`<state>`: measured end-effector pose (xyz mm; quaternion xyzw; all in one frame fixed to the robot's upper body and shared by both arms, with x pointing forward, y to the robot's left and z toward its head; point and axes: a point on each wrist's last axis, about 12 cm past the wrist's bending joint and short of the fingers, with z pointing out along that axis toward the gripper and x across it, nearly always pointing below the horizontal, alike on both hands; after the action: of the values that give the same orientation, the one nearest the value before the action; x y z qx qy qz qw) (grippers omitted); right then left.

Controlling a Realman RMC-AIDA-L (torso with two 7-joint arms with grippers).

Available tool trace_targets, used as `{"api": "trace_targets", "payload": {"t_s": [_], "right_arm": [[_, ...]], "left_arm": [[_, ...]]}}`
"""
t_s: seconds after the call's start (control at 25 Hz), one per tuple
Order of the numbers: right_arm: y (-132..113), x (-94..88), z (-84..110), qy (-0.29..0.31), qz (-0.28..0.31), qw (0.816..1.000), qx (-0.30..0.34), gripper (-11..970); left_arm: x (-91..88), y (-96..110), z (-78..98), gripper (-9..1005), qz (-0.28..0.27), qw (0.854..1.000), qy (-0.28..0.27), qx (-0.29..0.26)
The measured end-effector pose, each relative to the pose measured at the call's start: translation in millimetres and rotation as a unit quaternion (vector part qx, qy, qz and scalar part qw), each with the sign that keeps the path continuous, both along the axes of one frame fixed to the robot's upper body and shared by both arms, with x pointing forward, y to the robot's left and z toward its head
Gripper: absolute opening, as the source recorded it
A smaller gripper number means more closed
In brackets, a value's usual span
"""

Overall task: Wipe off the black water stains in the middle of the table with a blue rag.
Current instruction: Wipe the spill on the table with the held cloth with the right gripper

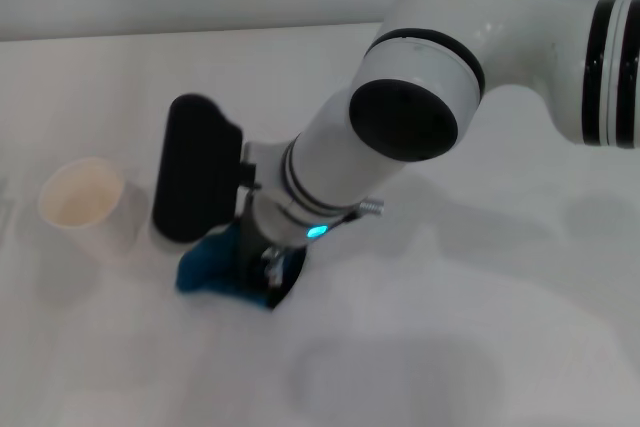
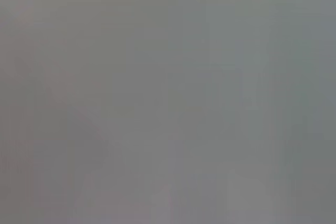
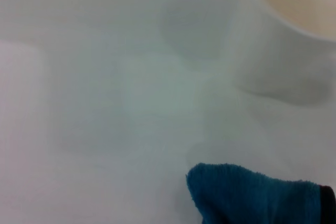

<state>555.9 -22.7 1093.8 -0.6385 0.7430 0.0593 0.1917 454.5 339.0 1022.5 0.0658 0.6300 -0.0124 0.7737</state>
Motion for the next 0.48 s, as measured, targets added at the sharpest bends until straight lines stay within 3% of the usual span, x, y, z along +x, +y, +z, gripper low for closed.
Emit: {"api": "trace_targets", "payload": {"t_s": [0.16,0.24,0.48], "right_arm": [[7.4,-15.2,1.4,0.032,0.028,0.999,0.016,92],[5.6,-14.3,-0.1,0.032,0.026,0.999,0.014,92],[-14.6,22.1,0.9,0.001,-0.036,0.999,-0.001,93]], "left_arm": [[0.0,0.0,0.0,661,0.0,1.0,0.0,0.0],[0.0,-0.1,0.0,660,0.0,1.0,0.0,0.0],[-2.7,0.4,-1.3,660,0.002,1.0,0.002,-0.001]]}}
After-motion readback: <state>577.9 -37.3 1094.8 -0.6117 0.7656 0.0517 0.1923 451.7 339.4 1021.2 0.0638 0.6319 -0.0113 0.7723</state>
